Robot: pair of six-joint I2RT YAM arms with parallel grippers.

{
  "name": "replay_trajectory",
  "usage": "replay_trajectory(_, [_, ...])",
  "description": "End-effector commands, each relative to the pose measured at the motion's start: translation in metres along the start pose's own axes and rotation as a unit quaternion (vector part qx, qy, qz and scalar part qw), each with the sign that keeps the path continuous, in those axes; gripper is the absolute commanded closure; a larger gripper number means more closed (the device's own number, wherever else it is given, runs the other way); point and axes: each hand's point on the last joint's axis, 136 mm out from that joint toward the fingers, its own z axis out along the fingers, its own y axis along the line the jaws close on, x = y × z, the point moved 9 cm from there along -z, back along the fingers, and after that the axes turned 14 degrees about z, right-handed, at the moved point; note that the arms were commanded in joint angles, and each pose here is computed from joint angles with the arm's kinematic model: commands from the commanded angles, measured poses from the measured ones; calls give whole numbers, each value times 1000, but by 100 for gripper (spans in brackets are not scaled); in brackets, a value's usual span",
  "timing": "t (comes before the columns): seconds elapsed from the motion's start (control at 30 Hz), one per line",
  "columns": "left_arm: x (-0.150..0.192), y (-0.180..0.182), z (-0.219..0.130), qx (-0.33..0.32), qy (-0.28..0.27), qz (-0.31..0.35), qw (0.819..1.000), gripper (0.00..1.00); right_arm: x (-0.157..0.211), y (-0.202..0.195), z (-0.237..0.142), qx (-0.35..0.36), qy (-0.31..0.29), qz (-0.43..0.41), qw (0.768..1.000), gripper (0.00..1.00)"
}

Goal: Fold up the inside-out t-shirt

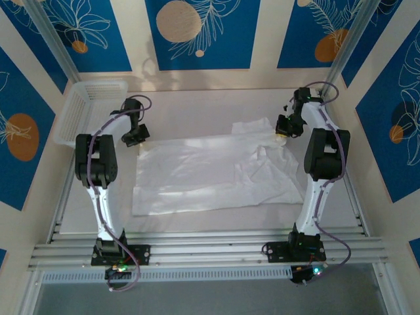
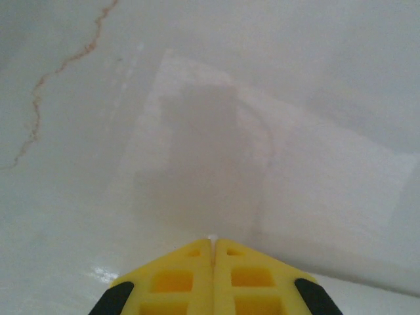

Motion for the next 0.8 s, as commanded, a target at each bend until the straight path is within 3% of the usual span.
replay_trajectory(0.0, [-11,6,-39,20,-43,-7,999,100,1,15,-13,-16,-5,-7,1000,100])
replay_trajectory(0.17, [0,15,-78,6,-72,-3,997,100,9,10,-46,-20,-47,6,999,100])
replay_trajectory(0.3, [30,24,-83,-6,-67,-9,998,100,25,-10,-61,-20,-81,27,996,100])
replay_trajectory(0.57, [72,31,-60,1,-28,-23,999,100,53,-37,-29,-1,-22,73,997,100])
replay_trajectory(0.77, [80,30,-83,24,-42,-29,998,100,60,-34,-58,3,-51,86,995,100])
